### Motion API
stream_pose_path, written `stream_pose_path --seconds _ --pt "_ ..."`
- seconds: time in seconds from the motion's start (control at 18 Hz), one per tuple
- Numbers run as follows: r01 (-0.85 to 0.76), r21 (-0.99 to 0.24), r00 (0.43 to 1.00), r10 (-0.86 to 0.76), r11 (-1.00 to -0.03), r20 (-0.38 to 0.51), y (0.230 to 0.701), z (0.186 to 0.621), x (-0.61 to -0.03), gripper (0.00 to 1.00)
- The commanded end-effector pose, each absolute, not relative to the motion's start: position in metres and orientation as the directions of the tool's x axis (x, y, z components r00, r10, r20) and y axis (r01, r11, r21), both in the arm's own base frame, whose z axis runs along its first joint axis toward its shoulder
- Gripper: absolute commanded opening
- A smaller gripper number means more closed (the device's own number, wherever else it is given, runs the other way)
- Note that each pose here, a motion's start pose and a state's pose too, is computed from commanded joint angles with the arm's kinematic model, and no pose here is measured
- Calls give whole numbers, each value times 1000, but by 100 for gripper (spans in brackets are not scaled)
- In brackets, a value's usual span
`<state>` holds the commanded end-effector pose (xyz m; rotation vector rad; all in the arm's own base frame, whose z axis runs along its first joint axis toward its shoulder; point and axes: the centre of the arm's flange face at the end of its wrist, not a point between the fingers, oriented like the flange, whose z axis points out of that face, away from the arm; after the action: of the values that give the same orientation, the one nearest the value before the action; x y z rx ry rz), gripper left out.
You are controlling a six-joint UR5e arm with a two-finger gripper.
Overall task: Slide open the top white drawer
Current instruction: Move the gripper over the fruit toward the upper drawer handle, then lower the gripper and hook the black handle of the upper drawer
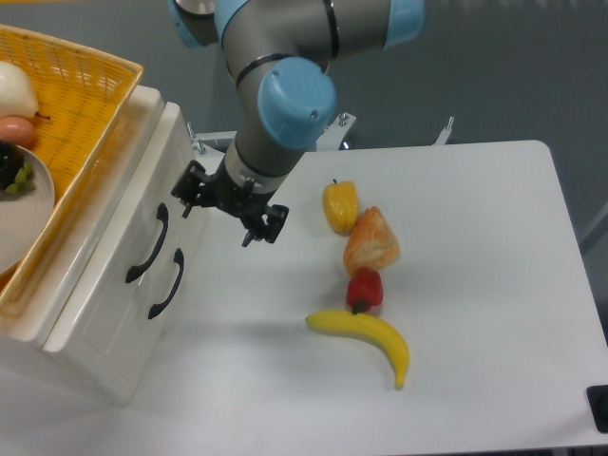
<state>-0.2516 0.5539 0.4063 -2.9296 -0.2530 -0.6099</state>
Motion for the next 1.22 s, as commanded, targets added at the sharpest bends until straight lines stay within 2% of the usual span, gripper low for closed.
stream_pose_path --seconds 0.67,0.83,1.22 --pt "184 -108 881 115 -977 459 570 385 -239 100" --pt "175 -122 882 101 -977 460 575 382 -235 97" --pt "174 -124 878 96 -977 470 576 374 -234 81"
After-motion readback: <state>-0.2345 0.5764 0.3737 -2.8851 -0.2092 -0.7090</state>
